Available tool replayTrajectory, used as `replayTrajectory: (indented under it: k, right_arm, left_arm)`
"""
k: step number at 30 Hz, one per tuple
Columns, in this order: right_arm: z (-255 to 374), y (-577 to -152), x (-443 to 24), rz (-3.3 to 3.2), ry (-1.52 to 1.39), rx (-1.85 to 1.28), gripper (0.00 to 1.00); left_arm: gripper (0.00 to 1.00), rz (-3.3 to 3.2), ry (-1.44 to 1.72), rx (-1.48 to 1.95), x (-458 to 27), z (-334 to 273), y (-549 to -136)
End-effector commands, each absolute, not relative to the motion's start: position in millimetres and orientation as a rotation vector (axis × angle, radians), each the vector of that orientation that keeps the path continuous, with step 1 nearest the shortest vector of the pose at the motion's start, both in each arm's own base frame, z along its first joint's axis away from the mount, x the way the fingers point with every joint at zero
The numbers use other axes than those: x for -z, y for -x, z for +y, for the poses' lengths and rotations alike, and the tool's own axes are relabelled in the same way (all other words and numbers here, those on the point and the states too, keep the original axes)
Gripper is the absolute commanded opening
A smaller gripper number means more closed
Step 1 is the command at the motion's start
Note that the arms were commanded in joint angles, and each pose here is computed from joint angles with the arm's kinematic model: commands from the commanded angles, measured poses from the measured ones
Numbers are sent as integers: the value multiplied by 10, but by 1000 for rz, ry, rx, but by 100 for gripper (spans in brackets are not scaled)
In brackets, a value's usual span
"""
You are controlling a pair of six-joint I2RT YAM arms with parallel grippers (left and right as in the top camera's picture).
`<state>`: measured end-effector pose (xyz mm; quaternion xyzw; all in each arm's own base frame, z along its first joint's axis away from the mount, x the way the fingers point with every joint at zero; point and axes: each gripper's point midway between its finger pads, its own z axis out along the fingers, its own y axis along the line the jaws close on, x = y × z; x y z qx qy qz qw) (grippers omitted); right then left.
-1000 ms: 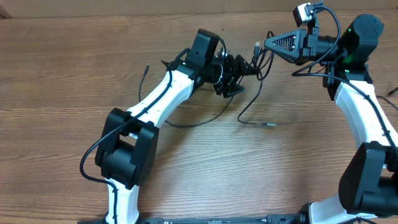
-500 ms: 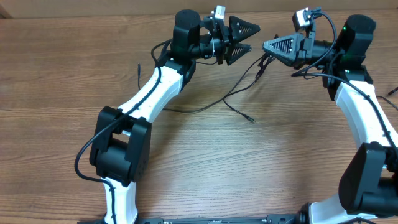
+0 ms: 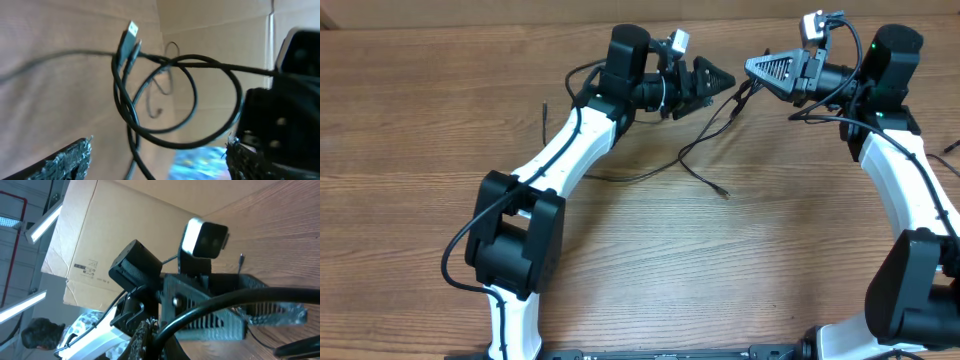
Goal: Untangle cables
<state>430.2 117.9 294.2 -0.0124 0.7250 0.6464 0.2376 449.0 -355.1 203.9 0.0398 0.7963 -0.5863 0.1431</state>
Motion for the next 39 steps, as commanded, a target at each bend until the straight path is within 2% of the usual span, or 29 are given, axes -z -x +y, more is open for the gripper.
replayTrajectory:
  k: [1, 5, 8, 12, 14, 19, 20, 22, 26, 29, 34, 39]
  right_arm:
    - [1170, -4252, -3099, 1963, 61, -1756, 4]
    - [1171, -4250, -3101, 1962, 62, -1757, 4]
    - [1171, -4250, -3099, 1963, 62, -1757, 4]
    - [1170, -4251, -3101, 1962, 62, -1757, 4]
    - [1170, -4251, -3099, 1963, 61, -1756, 4]
    - [1170, -4251, -3101, 1963, 61, -1757, 4]
    - [1170, -4252, -3099, 1963, 61, -1756, 4]
    - [1167, -4259, -3098, 1962, 57, -1751, 4]
    - [1124, -4357, -3059, 1946, 37, -1672, 4]
    - [991, -4557, -2873, 1967, -83, -1510, 4]
    - [414, -4849, -2079, 2151, -528, -956, 4]
    - [-32, -4739, -1660, 2242, -782, -606, 4]
  left_arm:
    - [88, 2162, -404, 1461, -1968, -3697, -4509]
    - [87, 2048, -548, 1317, -2002, -3835, -4524]
    - [81, 1968, -654, 1254, -2046, -3924, -4493]
    - [66, 1956, -665, 1148, -1999, -3944, -4548]
    - [52, 1976, -615, 1078, -1956, -3902, -4638]
    - [39, 2005, -506, 928, -1887, -3756, -4843]
    - [32, 2006, -489, 903, -1881, -3729, -4876]
    - [4, 2008, -463, 868, -1874, -3687, -4926]
    - [4, 2006, -398, 812, -1936, -3518, -5048]
    - [4, 2020, -290, 832, -2111, -3302, -5112]
    - [4, 2028, -231, 933, -2531, -2952, -5030]
    - [4, 2019, -291, 1067, -2888, -2732, -4806]
